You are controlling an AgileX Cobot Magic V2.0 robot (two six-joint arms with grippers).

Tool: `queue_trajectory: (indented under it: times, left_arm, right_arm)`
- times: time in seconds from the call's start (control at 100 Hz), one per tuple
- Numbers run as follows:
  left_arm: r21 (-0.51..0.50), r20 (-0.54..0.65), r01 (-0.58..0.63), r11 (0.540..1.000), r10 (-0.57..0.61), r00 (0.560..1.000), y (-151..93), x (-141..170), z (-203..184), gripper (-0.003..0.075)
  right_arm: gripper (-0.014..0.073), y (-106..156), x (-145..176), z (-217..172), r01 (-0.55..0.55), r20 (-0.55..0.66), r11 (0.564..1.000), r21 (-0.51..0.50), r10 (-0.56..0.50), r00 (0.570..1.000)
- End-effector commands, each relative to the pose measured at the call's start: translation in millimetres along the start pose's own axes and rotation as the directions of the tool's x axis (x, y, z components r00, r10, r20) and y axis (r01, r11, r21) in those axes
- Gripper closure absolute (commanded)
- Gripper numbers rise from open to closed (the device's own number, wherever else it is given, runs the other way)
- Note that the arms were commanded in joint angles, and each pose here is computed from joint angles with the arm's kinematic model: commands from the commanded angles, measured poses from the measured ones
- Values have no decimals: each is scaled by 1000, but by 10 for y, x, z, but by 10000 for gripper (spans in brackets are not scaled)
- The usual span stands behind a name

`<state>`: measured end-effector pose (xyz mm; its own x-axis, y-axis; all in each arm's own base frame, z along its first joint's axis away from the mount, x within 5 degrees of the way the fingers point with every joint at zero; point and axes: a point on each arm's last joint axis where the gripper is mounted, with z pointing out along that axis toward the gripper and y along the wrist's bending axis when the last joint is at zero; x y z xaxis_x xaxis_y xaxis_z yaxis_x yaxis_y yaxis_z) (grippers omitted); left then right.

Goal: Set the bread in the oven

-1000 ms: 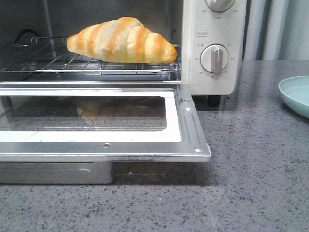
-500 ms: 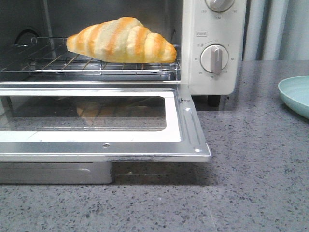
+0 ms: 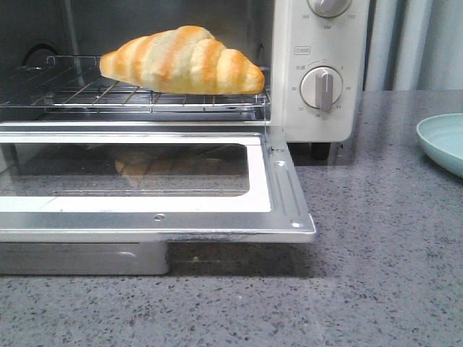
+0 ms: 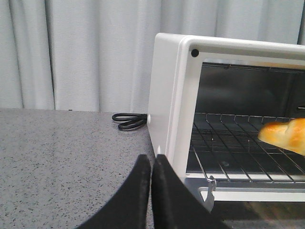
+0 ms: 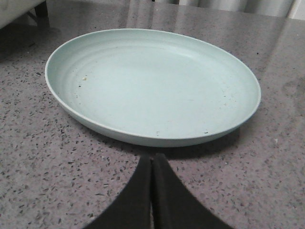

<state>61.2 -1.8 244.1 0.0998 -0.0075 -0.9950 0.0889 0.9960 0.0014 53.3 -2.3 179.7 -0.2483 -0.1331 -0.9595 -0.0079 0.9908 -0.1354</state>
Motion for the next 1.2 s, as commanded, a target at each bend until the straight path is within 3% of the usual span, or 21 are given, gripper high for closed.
queue_trajectory:
  times: [0.0, 0.53, 0.93, 1.19]
  left_arm:
    - [-1, 14, 29, 1000, -29, 999, 1, -87, 8, 741]
    - [-1, 14, 28, 1000, -28, 1000, 1, -87, 8, 741]
    - [-78, 14, -12, 997, 13, 1000, 71, -86, 5, 741]
    - [-41, 31, 154, 987, -153, 988, 39, -53, 19, 741]
  right_arm:
    - [664, 3, 5, -2, -18, 33, 1000, 4, 18, 999]
    - [664, 3, 5, -2, -18, 33, 1000, 4, 18, 999]
    - [664, 3, 5, -2, -18, 33, 1000, 4, 18, 999]
    - [664, 3, 5, -2, -18, 33, 1000, 4, 18, 999]
